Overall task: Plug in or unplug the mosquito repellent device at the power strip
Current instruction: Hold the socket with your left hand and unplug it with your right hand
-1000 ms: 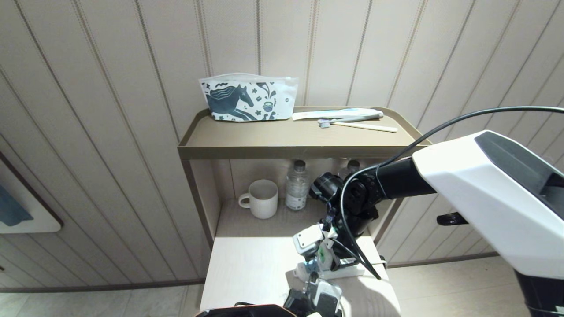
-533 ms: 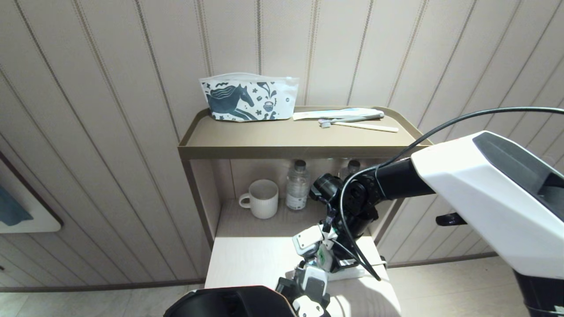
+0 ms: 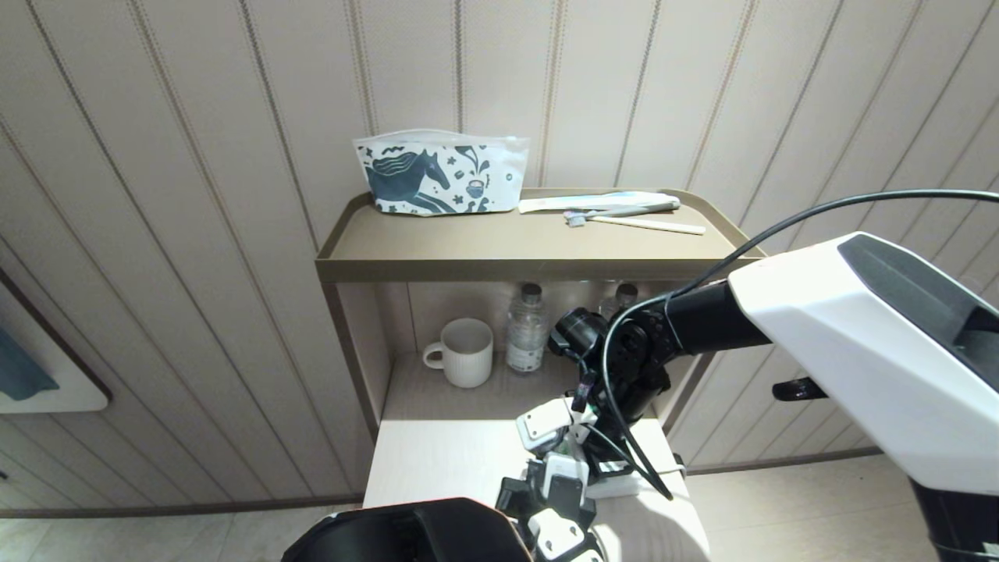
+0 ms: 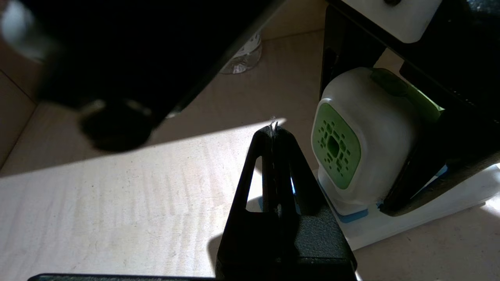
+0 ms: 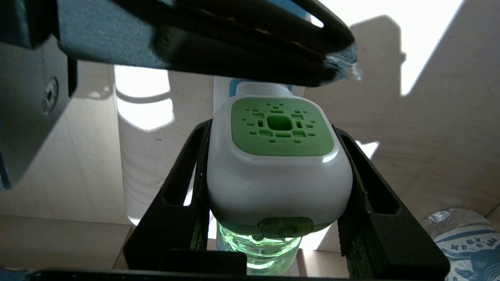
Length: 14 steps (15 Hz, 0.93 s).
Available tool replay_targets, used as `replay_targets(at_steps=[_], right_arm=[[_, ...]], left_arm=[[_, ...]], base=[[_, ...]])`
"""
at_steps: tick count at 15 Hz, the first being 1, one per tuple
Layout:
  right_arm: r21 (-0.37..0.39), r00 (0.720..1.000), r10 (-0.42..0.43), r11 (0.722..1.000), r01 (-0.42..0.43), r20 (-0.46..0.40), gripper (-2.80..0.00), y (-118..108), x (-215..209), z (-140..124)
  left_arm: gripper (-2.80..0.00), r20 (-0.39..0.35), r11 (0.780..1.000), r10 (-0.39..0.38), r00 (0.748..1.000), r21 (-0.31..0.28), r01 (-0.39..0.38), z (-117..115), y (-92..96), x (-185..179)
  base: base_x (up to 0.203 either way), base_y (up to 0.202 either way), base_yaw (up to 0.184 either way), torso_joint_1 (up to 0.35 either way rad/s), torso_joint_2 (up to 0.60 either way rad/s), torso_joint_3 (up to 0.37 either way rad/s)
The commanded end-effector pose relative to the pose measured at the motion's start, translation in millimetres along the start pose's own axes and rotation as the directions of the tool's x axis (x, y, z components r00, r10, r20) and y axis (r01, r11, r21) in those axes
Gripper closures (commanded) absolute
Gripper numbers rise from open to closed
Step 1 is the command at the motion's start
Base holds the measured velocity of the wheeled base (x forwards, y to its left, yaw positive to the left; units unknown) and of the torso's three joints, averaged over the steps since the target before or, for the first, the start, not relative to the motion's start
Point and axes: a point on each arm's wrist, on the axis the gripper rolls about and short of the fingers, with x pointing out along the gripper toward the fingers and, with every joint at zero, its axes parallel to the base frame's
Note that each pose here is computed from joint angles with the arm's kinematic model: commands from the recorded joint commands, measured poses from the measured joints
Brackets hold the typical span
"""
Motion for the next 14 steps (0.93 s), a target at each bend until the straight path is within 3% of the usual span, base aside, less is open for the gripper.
replay_targets(at_steps=[1, 3, 14], right_arm=[[-0.007, 1.000, 0.005, 1.000, -0.005, 0.000, 0.00, 0.6, 0.2, -0.3], [-0.005, 1.000, 0.003, 1.000, -0.003, -0.001, 0.00, -0.4, 1.0, -0.4], [0.008, 1.000, 0.022, 1.000, -0.022, 0.020, 0.00, 0.3, 4.3, -1.0]], left_arm=[[0.00, 0.024, 1.000, -0.013, 1.000, -0.028, 0.014, -1.6, -6.7, -5.6], [0.00, 0.017, 0.999, -0.048, 0.999, -0.008, 0.048, -16.3, -19.9, -15.6], [0.00, -0.025, 0.996, -0.075, 0.997, 0.048, 0.076, -22.8, -15.9, -28.1]], base=[[0.000, 0.000, 0.000, 0.000, 0.00, 0.000], [0.000, 0.000, 0.000, 0.000, 0.00, 0.000], [0.000, 0.000, 0.000, 0.000, 0.00, 0.000]])
